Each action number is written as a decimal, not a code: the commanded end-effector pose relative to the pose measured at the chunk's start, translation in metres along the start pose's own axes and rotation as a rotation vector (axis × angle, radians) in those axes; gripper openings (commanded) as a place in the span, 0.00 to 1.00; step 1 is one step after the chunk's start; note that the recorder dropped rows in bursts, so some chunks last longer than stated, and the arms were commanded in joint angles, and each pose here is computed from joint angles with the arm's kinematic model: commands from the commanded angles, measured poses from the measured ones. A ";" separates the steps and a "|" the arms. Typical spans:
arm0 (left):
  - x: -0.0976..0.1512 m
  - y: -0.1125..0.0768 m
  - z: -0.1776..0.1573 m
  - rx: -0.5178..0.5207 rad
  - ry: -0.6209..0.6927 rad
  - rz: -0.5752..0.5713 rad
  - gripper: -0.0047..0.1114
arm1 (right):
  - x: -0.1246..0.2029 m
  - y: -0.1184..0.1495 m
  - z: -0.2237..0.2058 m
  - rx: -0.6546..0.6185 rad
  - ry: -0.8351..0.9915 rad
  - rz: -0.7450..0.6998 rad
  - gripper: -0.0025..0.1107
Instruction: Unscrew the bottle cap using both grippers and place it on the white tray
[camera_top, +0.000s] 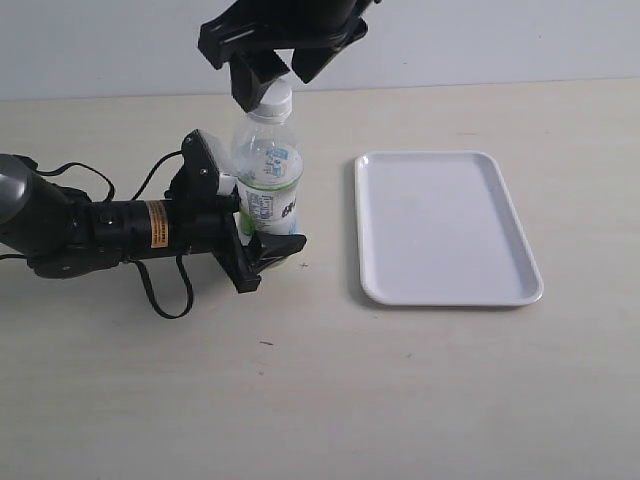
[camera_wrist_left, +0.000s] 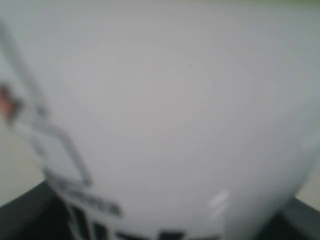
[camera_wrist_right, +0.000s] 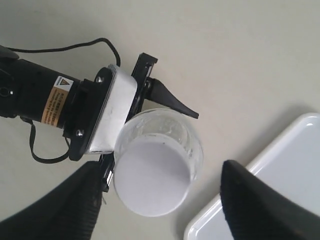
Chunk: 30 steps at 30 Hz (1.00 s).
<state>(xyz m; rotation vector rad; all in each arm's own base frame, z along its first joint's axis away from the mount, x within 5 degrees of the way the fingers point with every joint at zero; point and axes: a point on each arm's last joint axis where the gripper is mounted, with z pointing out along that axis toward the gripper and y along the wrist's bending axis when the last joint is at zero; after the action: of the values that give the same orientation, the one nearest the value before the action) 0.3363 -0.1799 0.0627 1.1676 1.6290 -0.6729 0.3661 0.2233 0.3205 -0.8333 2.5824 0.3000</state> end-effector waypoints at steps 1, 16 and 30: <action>-0.002 0.001 -0.001 -0.006 0.004 0.014 0.04 | 0.001 -0.001 0.011 0.003 0.025 0.001 0.59; -0.002 0.001 -0.001 -0.006 0.004 0.014 0.04 | -0.001 -0.001 0.011 0.001 0.009 0.000 0.31; -0.002 0.001 -0.001 -0.006 0.004 0.014 0.04 | 0.000 -0.001 0.011 -0.003 0.017 -0.399 0.02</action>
<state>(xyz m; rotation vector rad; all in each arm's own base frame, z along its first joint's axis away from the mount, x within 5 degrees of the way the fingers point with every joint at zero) 0.3363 -0.1799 0.0627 1.1709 1.6260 -0.6701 0.3701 0.2268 0.3089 -1.1204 2.4840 0.2473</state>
